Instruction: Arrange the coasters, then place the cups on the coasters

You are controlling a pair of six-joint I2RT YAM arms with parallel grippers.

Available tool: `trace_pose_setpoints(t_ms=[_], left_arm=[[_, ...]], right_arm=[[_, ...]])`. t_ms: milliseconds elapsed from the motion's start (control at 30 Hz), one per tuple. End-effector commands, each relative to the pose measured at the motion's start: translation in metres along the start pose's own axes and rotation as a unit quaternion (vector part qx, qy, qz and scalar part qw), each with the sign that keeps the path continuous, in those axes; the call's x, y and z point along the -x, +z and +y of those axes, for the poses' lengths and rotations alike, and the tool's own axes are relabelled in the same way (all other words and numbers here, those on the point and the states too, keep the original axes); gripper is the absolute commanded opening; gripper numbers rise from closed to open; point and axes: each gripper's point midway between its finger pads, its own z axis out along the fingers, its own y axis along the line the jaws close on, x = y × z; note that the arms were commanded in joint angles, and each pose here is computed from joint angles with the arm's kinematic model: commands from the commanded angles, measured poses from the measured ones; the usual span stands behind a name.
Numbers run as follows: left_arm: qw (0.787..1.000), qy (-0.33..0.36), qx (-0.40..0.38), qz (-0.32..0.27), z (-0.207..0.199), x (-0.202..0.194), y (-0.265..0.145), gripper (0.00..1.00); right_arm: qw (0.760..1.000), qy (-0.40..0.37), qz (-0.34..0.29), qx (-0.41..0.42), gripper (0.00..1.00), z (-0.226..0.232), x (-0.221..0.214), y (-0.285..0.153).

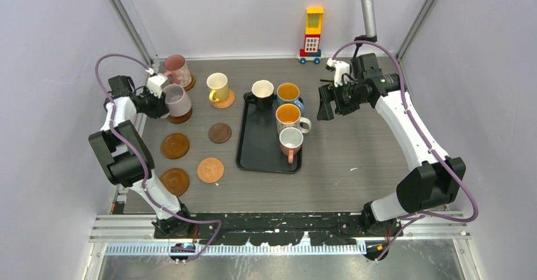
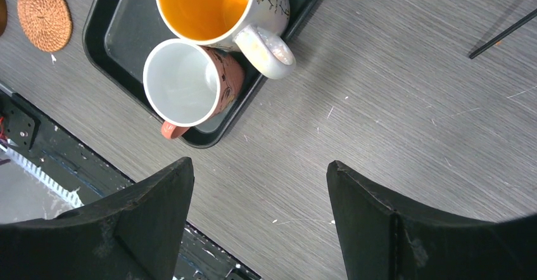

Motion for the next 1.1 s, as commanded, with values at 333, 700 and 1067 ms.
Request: trace_pose_setpoints(t_ms=[333, 700, 1067], left_arm=[[0.994, 0.092, 0.02, -0.061, 0.035, 0.028, 0.006, 0.0], [0.994, 0.093, 0.033, -0.049, 0.05, 0.018, 0.012, 0.0], [0.994, 0.098, 0.021, -0.041, 0.045, 0.01, 0.011, 0.0]], right_arm=[[1.0, -0.003, -0.015, -0.002, 0.81, 0.001, 0.013, -0.008], [1.0, -0.001, -0.014, 0.001, 0.81, 0.002, 0.015, -0.007], [1.0, -0.002, -0.015, 0.002, 0.81, 0.003, 0.013, -0.008]])
